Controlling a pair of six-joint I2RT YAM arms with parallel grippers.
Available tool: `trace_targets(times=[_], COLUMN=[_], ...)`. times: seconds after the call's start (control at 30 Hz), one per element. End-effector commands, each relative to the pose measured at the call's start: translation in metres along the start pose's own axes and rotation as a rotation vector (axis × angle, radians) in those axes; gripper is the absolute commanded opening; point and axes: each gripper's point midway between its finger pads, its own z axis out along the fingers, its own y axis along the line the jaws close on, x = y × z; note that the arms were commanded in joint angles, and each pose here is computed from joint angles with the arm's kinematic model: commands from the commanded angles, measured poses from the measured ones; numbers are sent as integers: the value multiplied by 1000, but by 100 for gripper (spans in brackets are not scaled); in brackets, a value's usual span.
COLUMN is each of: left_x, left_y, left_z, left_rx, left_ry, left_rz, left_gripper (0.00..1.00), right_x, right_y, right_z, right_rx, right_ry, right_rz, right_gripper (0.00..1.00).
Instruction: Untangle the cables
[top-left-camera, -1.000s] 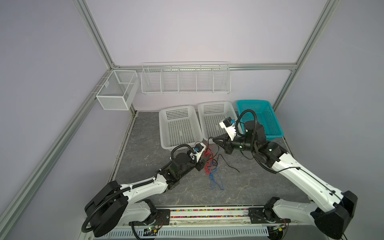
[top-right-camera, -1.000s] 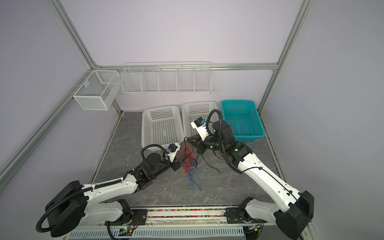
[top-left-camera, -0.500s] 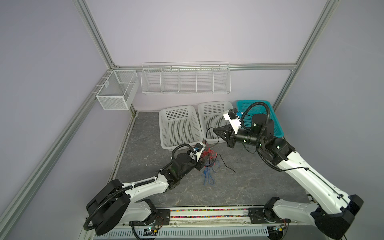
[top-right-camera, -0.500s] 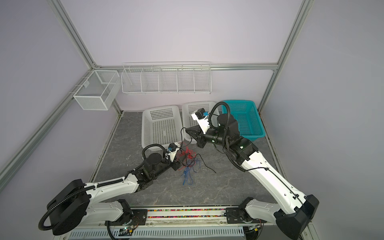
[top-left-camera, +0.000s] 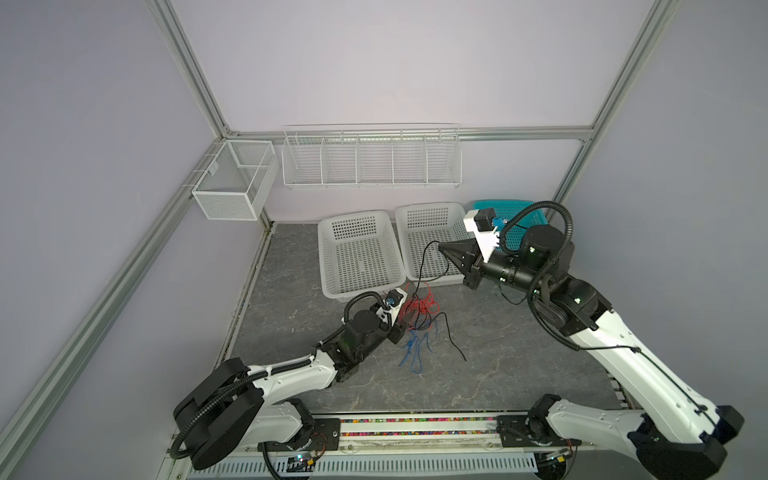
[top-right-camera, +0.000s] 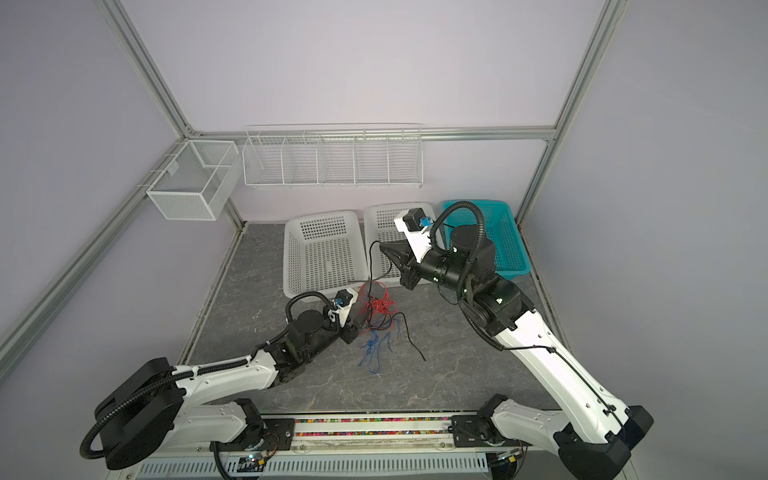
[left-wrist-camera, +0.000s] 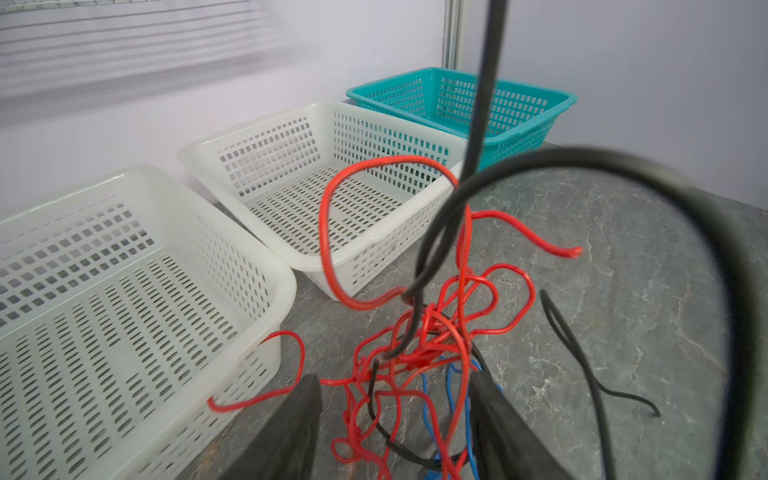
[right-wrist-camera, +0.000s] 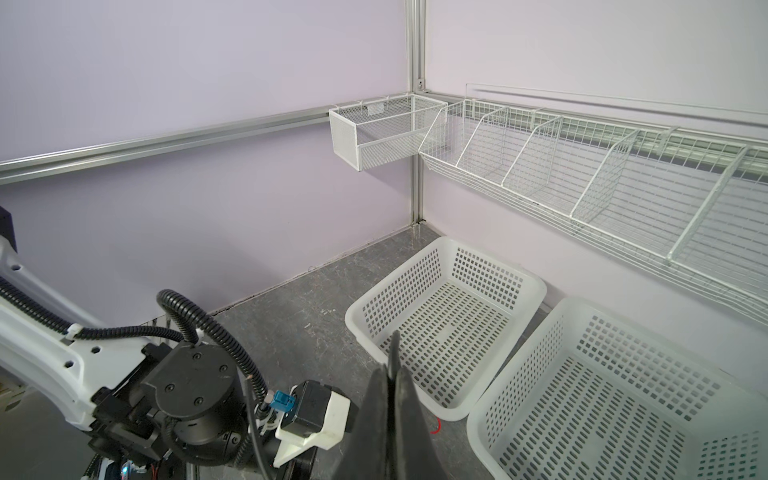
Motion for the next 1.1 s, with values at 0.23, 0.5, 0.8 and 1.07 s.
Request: trace_targets(times=[0.23, 0.5, 0.8, 1.07], left_x=[-34, -57, -63, -45], left_y=[-9, -31, -37, -19], left_z=[-24, -22, -2, 8], left_rx=[72, 200, 220, 108], left_ry=[-87, -135, -146, -72], left_rz=[-10, -57, -82, -107], left_gripper=[60, 64, 64, 0], right_x=[-8, 0, 3, 6], right_y=[-5, -9, -11, -51], right_z=[1, 12, 13, 1], right_rx=[34, 35, 38, 286], right_ry=[-24, 0, 5, 17], right_rz=[-60, -50, -46, -35], right_gripper=[7, 6, 7, 7])
